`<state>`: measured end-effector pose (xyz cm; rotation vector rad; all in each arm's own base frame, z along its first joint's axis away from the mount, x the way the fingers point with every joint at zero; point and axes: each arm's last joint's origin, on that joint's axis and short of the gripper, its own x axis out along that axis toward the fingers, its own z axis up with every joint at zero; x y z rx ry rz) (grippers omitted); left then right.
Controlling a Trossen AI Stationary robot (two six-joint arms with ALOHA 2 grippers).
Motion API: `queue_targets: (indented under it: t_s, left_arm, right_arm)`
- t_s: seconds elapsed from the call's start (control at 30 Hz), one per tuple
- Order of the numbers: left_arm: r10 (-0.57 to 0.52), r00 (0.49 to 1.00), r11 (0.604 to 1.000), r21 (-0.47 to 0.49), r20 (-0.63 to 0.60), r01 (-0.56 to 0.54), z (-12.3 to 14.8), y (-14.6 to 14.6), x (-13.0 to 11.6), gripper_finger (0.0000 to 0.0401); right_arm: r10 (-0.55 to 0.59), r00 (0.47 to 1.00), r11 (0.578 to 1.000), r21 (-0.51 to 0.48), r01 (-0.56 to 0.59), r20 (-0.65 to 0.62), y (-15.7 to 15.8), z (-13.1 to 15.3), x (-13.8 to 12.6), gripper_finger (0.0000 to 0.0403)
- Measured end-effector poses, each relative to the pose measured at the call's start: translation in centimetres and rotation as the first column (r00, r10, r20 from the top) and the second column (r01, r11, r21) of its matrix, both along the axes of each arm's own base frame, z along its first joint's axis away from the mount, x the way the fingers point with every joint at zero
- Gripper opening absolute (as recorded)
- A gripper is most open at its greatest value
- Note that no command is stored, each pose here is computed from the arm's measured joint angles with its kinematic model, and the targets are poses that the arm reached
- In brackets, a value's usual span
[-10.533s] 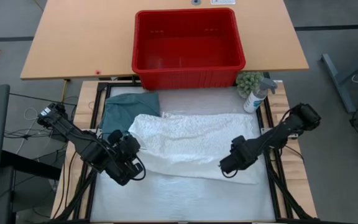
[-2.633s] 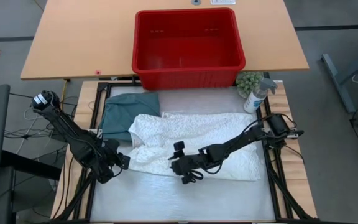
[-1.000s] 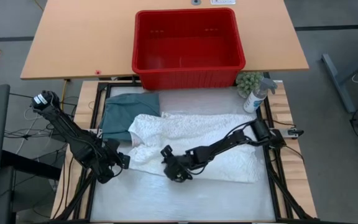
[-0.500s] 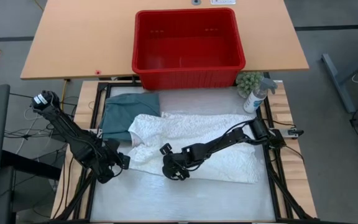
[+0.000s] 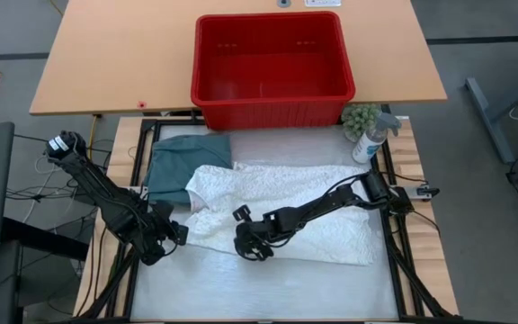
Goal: Fold Laundry from Bin
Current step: Fold the white shirt in the red bin
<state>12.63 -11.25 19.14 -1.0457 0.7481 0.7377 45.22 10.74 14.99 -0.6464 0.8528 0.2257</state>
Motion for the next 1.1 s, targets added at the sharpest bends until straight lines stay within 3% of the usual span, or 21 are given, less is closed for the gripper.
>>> queue_targets:
  t_s: [0.47, 0.87, 1.1]
  left_arm:
    - [-0.003, 1.000, 1.000, -0.018, 0.011, 0.003, 0.1, -0.2, 0.1, 0.0000]
    - [0.003, 1.000, 1.000, -0.017, 0.014, -0.002, 0.1, -0.1, 0.1, 0.0000]
    - [0.011, 0.999, 1.000, -0.002, 0.034, -0.011, 0.1, -0.1, 0.2, 0.0000]
  right_arm:
    - [-0.060, 0.998, 0.998, -0.017, 0.060, -0.025, -1.4, 2.6, 1.0, 0.0016]
    - [-0.072, 0.975, 0.994, -0.096, 0.053, -0.211, -2.7, 1.5, -0.4, 0.0016]
    - [-0.147, 0.970, 0.989, -0.045, 0.141, -0.194, -4.1, 1.6, -0.1, 0.0062]
